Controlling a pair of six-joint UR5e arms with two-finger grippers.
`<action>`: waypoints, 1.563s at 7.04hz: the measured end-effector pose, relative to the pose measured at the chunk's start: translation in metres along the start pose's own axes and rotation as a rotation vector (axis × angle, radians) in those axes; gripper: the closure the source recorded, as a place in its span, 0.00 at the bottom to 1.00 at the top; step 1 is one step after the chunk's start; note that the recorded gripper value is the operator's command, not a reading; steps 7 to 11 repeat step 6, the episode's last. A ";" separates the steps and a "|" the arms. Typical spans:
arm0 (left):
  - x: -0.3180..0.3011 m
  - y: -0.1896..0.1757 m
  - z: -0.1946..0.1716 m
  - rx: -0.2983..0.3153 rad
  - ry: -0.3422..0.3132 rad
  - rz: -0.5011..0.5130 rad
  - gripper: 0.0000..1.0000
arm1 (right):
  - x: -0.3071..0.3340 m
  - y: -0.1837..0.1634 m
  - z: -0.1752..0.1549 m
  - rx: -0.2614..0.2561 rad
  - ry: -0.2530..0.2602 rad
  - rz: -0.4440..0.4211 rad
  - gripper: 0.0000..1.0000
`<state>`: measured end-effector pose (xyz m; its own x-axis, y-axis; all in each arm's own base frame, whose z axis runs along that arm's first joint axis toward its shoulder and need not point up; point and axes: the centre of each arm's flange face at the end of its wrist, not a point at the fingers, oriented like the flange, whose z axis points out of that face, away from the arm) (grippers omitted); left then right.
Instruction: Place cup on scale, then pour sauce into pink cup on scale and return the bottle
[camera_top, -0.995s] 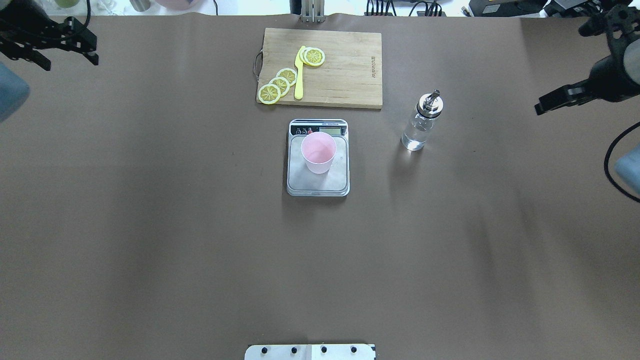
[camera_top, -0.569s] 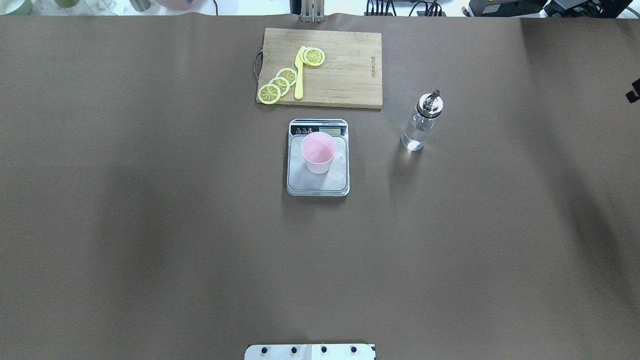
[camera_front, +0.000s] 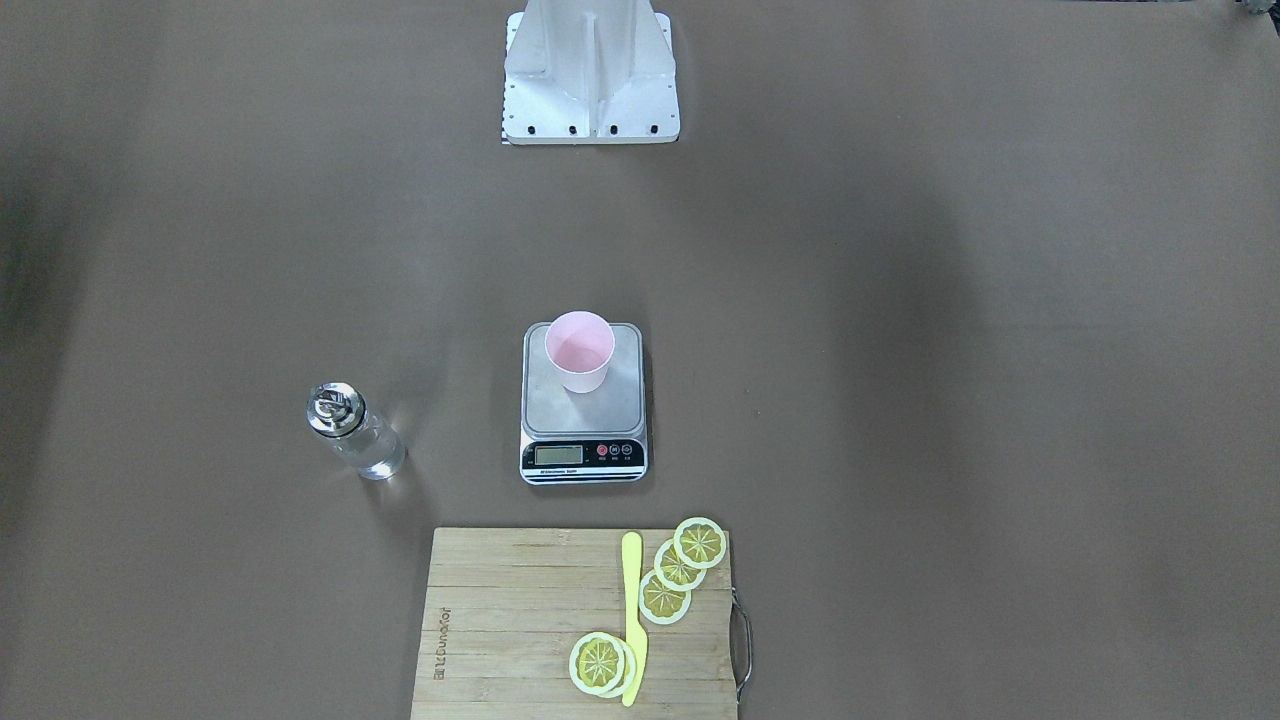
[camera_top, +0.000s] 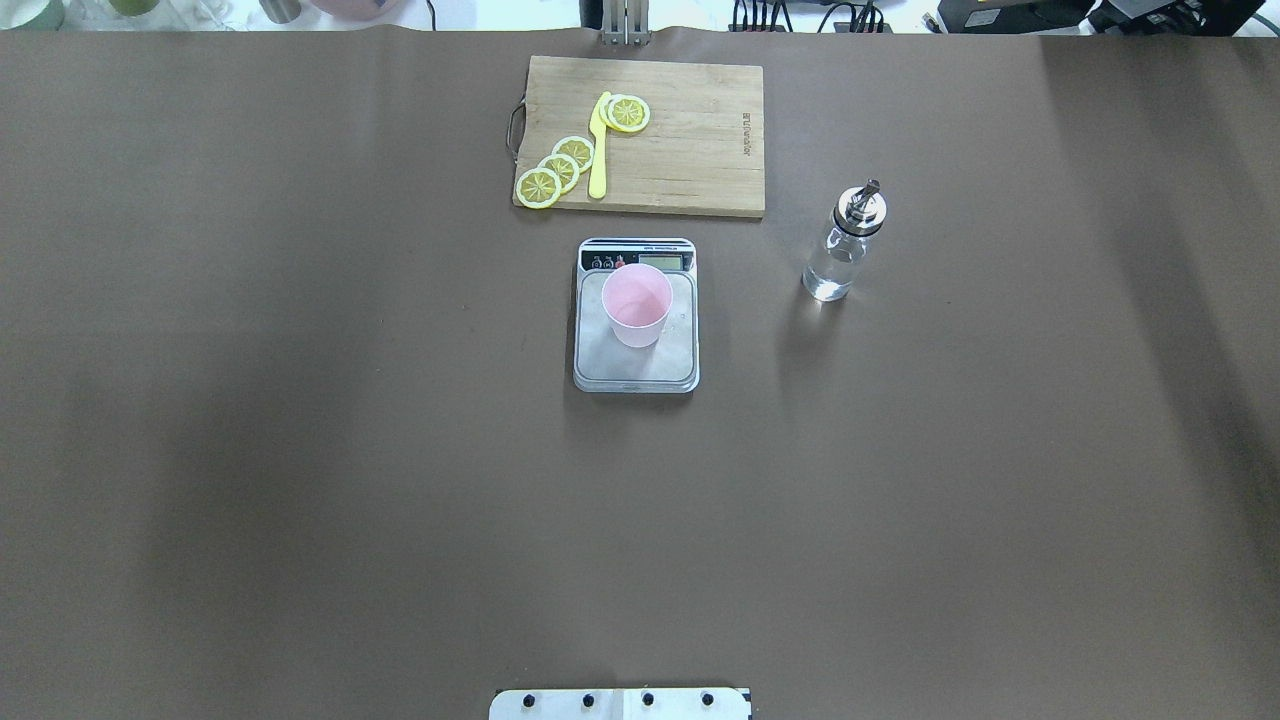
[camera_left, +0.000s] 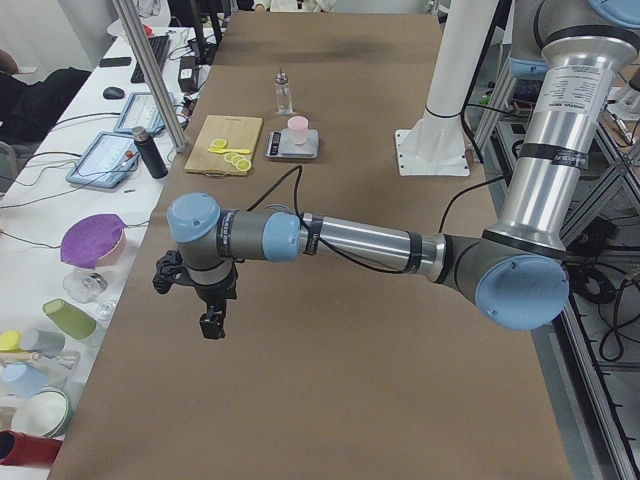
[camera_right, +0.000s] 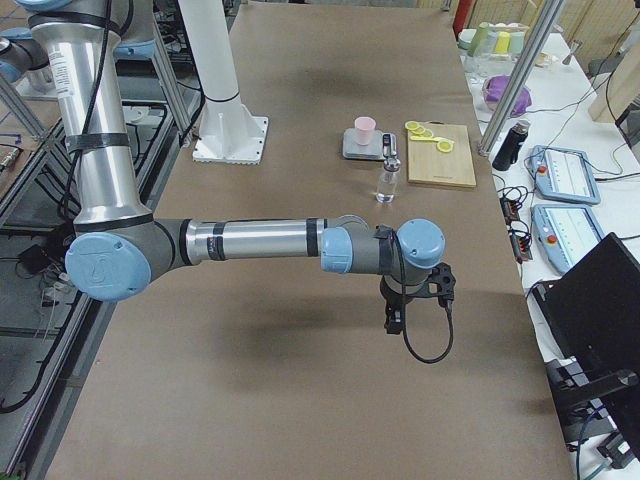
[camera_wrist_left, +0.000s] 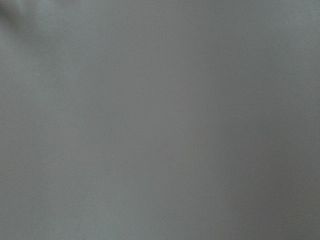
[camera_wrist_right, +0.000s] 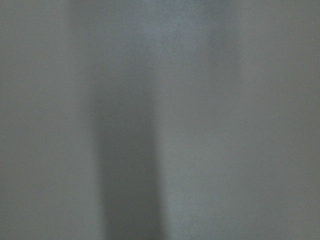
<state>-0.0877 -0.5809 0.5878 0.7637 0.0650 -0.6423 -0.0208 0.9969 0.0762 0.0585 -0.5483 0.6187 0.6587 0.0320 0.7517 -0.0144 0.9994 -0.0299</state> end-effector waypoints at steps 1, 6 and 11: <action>-0.004 0.005 0.005 -0.010 0.003 -0.009 0.01 | 0.005 0.003 -0.001 -0.005 -0.006 0.020 0.00; -0.018 0.027 0.025 -0.042 0.014 -0.036 0.01 | 0.005 0.003 -0.005 -0.003 -0.011 0.029 0.00; -0.018 0.027 0.025 -0.042 0.014 -0.036 0.01 | 0.005 0.003 -0.005 -0.003 -0.011 0.029 0.00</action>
